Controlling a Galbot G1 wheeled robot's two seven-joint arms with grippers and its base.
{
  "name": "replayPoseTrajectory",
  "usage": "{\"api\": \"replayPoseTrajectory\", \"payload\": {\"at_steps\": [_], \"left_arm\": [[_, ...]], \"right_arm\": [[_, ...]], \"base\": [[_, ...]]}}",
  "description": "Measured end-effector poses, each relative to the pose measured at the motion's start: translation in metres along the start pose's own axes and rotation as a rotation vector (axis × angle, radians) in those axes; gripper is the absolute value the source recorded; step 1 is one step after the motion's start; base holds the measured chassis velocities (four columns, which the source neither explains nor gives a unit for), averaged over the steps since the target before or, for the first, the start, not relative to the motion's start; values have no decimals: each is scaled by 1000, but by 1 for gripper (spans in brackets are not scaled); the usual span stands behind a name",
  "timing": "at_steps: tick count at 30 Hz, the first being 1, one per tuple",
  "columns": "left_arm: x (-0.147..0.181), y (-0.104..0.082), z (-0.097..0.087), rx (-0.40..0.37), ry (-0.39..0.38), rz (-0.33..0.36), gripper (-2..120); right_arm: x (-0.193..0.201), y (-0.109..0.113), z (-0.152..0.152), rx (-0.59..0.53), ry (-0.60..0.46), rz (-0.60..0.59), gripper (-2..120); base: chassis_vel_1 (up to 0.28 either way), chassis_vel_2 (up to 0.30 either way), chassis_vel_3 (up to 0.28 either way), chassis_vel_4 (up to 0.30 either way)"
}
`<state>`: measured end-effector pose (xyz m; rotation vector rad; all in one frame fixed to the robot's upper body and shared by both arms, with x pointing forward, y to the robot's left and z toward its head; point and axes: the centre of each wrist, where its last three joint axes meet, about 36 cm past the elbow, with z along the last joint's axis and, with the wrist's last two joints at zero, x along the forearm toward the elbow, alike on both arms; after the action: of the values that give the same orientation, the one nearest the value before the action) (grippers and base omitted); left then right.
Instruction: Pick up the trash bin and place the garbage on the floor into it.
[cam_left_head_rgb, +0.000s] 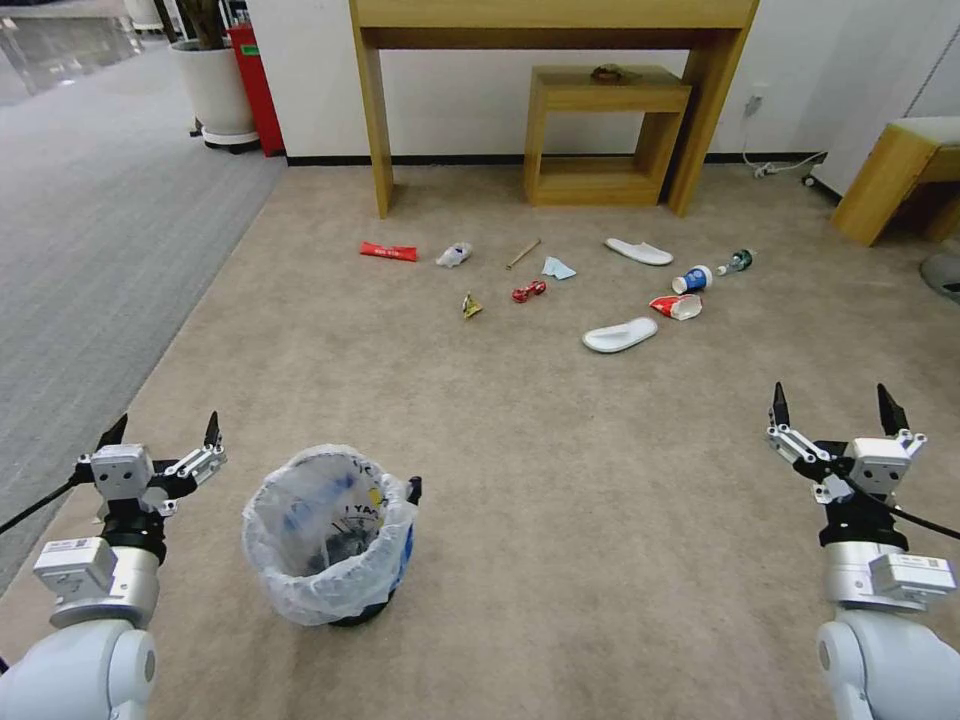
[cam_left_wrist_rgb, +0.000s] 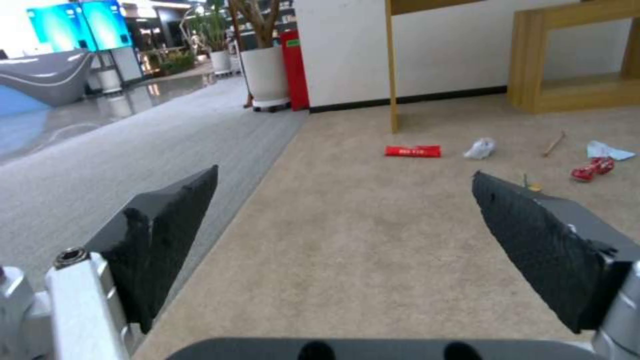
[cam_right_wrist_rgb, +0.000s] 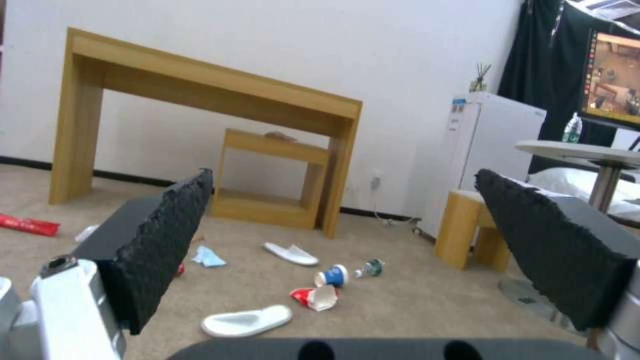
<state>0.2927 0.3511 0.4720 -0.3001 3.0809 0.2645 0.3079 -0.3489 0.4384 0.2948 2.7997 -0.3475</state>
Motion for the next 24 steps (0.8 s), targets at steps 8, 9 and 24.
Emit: {"api": "replayPoseTrajectory", "payload": {"at_steps": [8,9,24], "left_arm": [[1,1,-3,-9,0,6,100],[1,1,-3,-9,0,6,100],[-3,-5,-64,144,230,193,100]], "right_arm": [[0,3,-1,-14,-9,5,100],[0,3,-1,-14,-9,5,100],[-3,1,0,-6,0,-3,100]], "base": [[75,73,-66,-64],[0,0,0,0],[0,0,0,0]]}}
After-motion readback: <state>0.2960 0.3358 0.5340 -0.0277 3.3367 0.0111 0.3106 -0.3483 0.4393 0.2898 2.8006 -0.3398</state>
